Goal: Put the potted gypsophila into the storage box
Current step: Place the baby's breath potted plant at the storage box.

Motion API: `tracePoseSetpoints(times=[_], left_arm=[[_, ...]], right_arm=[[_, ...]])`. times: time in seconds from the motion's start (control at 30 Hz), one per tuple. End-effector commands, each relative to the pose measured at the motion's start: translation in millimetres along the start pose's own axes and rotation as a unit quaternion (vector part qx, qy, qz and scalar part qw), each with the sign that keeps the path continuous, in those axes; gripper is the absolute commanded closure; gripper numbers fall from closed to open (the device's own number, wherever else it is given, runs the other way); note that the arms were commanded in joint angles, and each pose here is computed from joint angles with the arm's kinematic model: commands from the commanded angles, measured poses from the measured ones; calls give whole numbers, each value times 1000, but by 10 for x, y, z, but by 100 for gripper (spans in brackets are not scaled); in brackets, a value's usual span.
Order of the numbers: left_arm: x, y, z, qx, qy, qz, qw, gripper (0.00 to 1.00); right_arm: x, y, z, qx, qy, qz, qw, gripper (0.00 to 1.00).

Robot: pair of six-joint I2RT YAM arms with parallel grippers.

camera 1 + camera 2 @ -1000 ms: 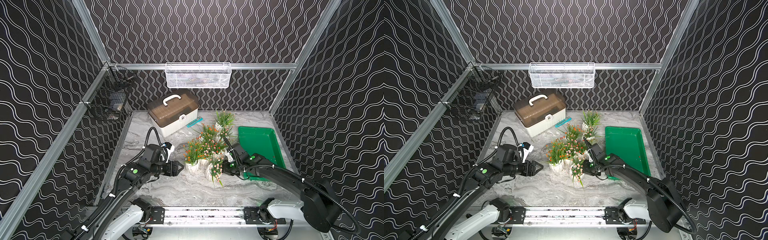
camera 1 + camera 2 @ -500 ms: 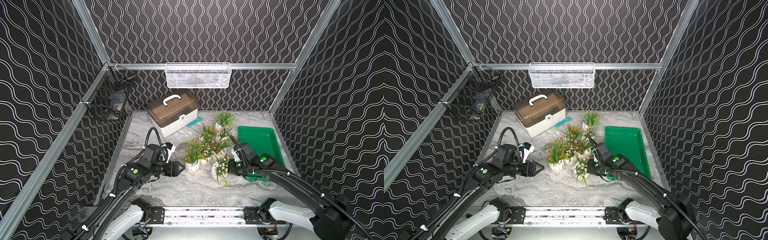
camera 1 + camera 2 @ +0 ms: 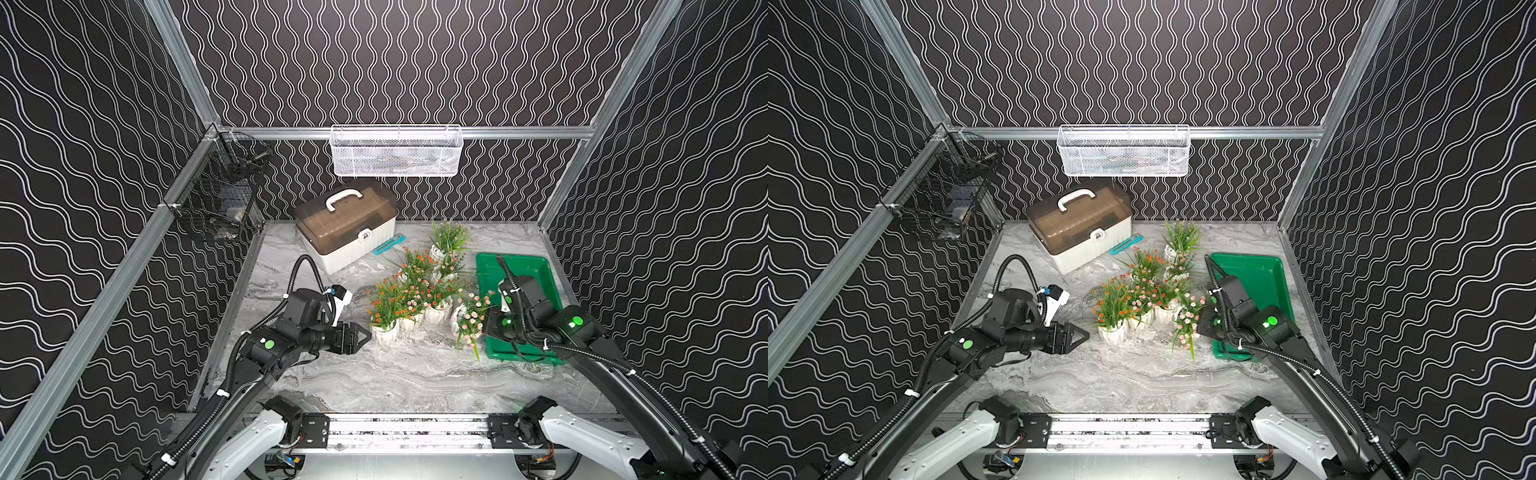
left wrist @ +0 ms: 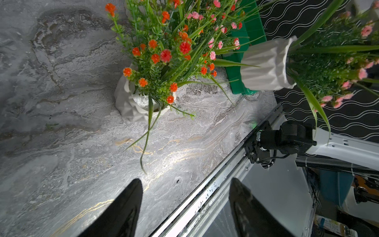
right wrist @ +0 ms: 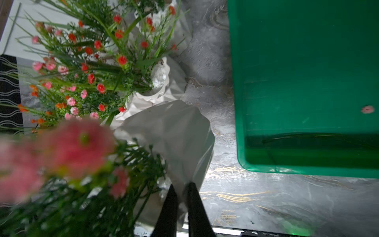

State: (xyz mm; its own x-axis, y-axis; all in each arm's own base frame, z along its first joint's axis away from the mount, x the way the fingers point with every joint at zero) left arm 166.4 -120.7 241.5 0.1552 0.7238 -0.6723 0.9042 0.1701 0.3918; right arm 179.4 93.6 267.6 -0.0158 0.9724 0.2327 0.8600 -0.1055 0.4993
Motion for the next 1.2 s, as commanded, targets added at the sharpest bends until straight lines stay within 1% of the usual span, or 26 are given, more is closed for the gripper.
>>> tracePoseSetpoints(times=[0.0,0.1,0.23,0.27,0.3,0.37,0.5,0.6,0.73,0.9,1.0,1.1,1.17], left_arm=[[-76,8,-15,-1,-32,16,999,30],[-116,1,-41,-6,-49,28,998,29],[-167,3,-118,-36,-69,53,996,27],[-187,4,-152,-48,-76,63,994,27],[-201,6,-185,-62,-81,72,992,26],[-220,4,-273,-98,-87,89,987,25],[-266,-31,-453,-170,-117,117,971,25],[-306,-63,-544,-203,-143,134,959,22],[-365,-28,-555,-217,-171,134,952,21],[-387,41,-501,-196,-155,145,958,21],[-329,37,-478,-196,-141,137,961,21],[-269,6,-498,-211,-146,132,958,21],[-237,-18,-543,-236,-145,135,951,20]], right_arm=[[-177,142,-105,-29,-32,14,999,100],[-353,275,-121,-44,-42,37,997,100],[-558,481,-98,-58,-43,72,995,100],[-618,522,-68,-58,-43,82,994,100],[-636,649,-130,-76,-38,87,993,100],[-732,781,-97,-81,-35,104,991,100],[-907,1037,23,-90,-24,135,986,100],[-1025,1201,152,-92,-19,155,984,100],[-1187,1389,350,-94,6,187,978,100],[-1287,1598,575,-93,22,206,974,100],[-1355,1654,756,-77,21,213,974,100],[-1406,1697,933,-61,22,216,974,100],[-1447,1718,1017,-56,14,218,974,100]])
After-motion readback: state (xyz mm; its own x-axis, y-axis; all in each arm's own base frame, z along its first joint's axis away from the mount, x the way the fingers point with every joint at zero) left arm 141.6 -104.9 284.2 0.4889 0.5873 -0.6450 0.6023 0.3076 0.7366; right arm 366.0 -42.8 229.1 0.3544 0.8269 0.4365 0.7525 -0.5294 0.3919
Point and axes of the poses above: each gripper's point midway between its finger pads, its own z axis out along the fingers, its own x axis along the line the jaws close on, y = z × x, the point moved 7 cm from there along -z, back along the fingers, and after that the axes turned 12 degrees about -z, right-handed, at the moved point
